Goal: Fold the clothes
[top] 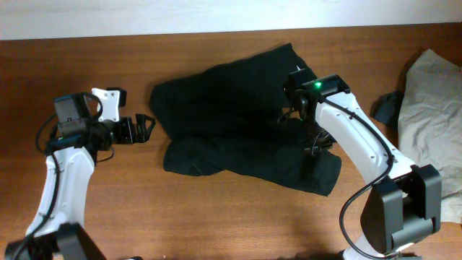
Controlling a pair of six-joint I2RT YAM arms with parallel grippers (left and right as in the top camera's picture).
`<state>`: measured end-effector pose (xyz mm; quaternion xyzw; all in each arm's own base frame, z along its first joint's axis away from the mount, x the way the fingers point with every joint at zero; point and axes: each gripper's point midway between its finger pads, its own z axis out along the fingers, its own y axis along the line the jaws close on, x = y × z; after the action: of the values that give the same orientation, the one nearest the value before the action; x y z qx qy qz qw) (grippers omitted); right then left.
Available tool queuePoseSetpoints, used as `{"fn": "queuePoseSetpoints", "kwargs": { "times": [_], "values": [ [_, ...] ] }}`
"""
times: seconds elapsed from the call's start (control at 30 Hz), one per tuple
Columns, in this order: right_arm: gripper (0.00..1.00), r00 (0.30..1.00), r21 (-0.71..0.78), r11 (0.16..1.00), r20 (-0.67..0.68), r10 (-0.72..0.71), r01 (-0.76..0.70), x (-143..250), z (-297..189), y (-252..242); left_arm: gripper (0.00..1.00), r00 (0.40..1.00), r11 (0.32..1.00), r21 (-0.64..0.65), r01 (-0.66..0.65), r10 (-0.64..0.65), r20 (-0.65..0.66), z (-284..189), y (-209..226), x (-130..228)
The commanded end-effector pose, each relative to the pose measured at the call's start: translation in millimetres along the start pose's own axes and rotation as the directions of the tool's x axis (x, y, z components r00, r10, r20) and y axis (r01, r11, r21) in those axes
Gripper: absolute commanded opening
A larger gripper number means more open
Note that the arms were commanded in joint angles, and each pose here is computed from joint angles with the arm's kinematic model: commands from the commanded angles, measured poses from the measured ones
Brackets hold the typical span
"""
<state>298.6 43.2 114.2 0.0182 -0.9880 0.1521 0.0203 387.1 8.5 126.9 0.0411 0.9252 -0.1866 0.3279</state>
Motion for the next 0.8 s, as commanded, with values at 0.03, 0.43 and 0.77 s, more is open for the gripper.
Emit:
{"fn": "queuePoseSetpoints", "kwargs": {
  "times": [0.03,0.43,0.77],
  "values": [
    [0.04,1.000,-0.026,1.000,0.020,0.011,-0.010,-4.7,-5.8,2.4,0.99,0.997,0.977,0.212,0.034,-0.048,0.063,43.0,-9.3,-14.4],
    [0.04,1.000,-0.027,1.000,0.024,-0.007,0.007,-5.6,-5.8,2.6,0.99,0.979,0.951,0.246,0.186,-0.201,0.035,121.4,25.8,-19.5],
    [0.04,1.000,-0.026,1.000,0.023,-0.006,0.007,-5.6,-5.8,2.4,0.99,0.972,0.934,0.273,0.231,-0.235,-0.017,150.5,14.9,-8.4]
  ]
}}
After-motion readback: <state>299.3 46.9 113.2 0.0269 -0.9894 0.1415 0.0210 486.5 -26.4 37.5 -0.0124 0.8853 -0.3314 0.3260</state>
